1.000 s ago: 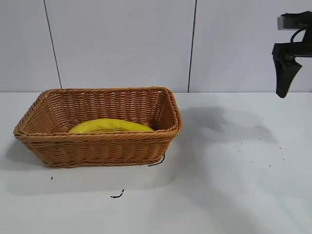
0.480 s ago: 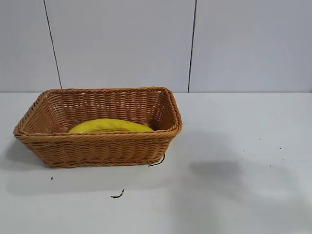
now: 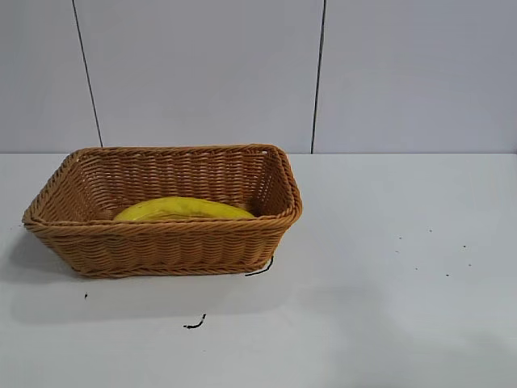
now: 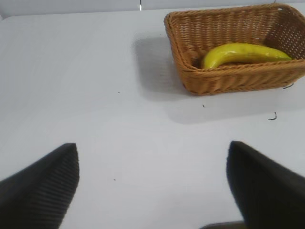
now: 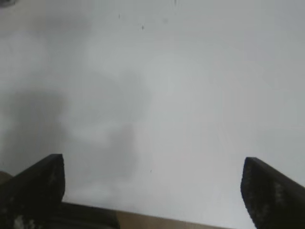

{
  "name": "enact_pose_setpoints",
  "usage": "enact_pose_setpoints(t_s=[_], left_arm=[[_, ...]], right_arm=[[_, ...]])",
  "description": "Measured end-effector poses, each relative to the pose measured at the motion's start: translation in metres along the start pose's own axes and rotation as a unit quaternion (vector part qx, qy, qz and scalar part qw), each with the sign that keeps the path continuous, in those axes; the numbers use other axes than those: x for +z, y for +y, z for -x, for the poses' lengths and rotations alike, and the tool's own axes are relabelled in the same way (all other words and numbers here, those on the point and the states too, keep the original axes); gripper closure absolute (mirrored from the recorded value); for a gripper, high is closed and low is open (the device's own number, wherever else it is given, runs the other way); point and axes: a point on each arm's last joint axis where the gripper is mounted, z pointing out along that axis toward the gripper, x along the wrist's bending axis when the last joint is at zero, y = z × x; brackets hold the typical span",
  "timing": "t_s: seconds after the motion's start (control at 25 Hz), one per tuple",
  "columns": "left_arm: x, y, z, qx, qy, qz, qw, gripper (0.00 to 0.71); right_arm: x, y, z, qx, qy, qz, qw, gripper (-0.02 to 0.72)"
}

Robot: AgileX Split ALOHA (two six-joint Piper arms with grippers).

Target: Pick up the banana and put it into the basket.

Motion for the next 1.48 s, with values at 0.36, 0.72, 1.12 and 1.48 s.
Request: enact_pose_setpoints(t_s=[0.36, 0.72, 1.12, 1.48], left_arm=[[0.0, 0.0, 0.0, 0.0, 0.0, 0.0, 1.0, 0.076], [0.0, 0.0, 0.0, 0.0, 0.0, 0.0, 1.0, 0.076], [0.0, 0.0, 0.0, 0.0, 0.0, 0.0, 1.0, 0.076], [0.0, 0.0, 0.0, 0.0, 0.0, 0.0, 1.0, 0.076]], right_arm=[[-0.018, -0.012, -0.002, -0.012, 0.002, 0.072, 0.997, 0.014], [-0.036, -0.026, -0.004, -0.018, 0.0, 0.148, 0.989, 0.014], [-0.04, -0.03, -0.004, -0.019, -0.002, 0.165, 0.986, 0.014], [-0.04, -0.03, -0.004, -0.019, -0.002, 0.165, 0.986, 0.014]])
